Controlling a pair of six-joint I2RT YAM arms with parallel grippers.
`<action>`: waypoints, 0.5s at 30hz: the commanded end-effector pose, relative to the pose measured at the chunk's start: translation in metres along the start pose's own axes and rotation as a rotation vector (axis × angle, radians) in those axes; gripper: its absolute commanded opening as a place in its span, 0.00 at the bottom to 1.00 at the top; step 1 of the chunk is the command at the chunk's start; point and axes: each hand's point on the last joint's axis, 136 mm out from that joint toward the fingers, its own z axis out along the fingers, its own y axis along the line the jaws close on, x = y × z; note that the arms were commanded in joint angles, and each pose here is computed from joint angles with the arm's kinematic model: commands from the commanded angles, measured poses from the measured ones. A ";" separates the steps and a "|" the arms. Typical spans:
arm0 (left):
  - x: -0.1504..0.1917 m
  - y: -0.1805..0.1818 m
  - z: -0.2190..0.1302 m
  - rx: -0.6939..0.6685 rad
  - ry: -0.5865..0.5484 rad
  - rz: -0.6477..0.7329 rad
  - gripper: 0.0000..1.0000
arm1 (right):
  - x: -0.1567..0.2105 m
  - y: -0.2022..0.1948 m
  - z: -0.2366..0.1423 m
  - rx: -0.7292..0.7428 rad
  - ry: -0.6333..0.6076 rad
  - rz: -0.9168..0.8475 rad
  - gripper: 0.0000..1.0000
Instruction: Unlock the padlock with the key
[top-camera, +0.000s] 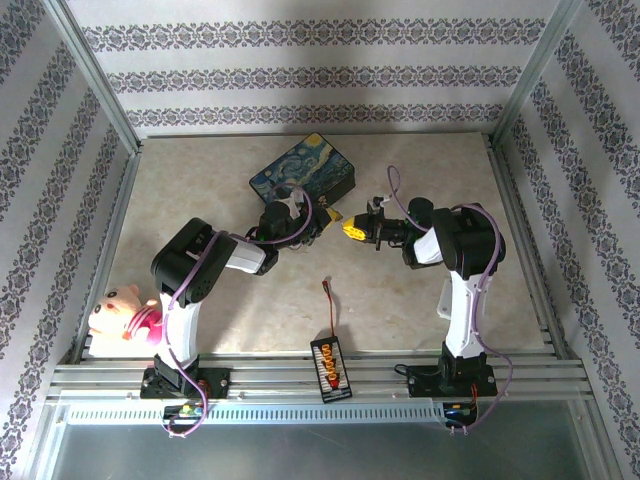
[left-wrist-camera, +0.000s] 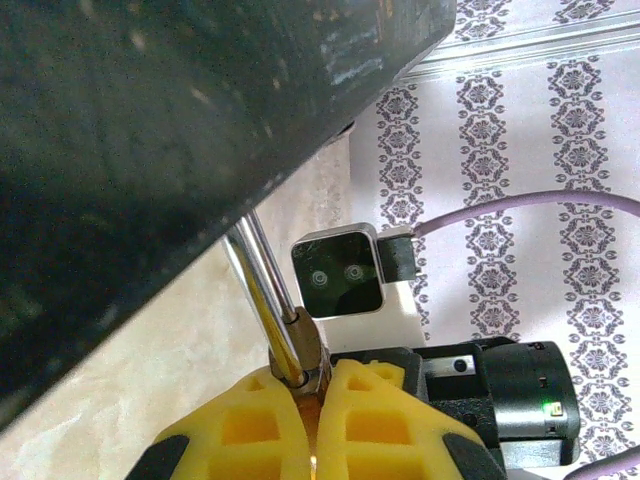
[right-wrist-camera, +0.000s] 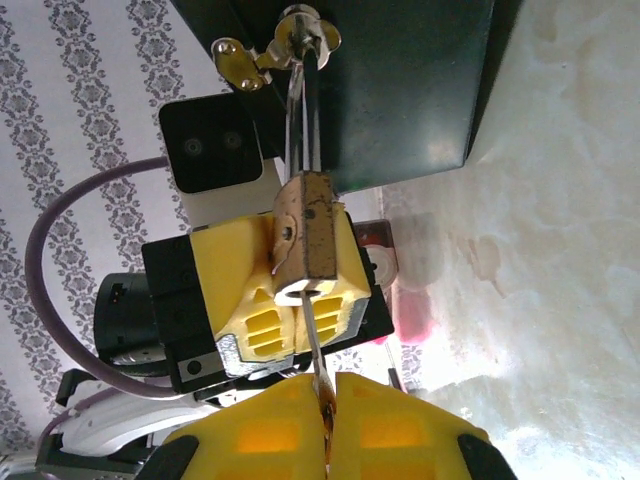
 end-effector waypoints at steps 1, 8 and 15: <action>0.069 0.007 0.001 0.008 0.296 -0.156 0.00 | -0.037 -0.005 -0.006 -0.006 -0.185 -0.049 0.00; 0.070 0.009 0.001 0.016 0.296 -0.165 0.00 | -0.041 0.009 -0.003 -0.020 -0.186 -0.095 0.00; 0.070 0.011 0.002 0.025 0.296 -0.171 0.00 | -0.046 0.020 0.004 -0.044 -0.159 -0.030 0.00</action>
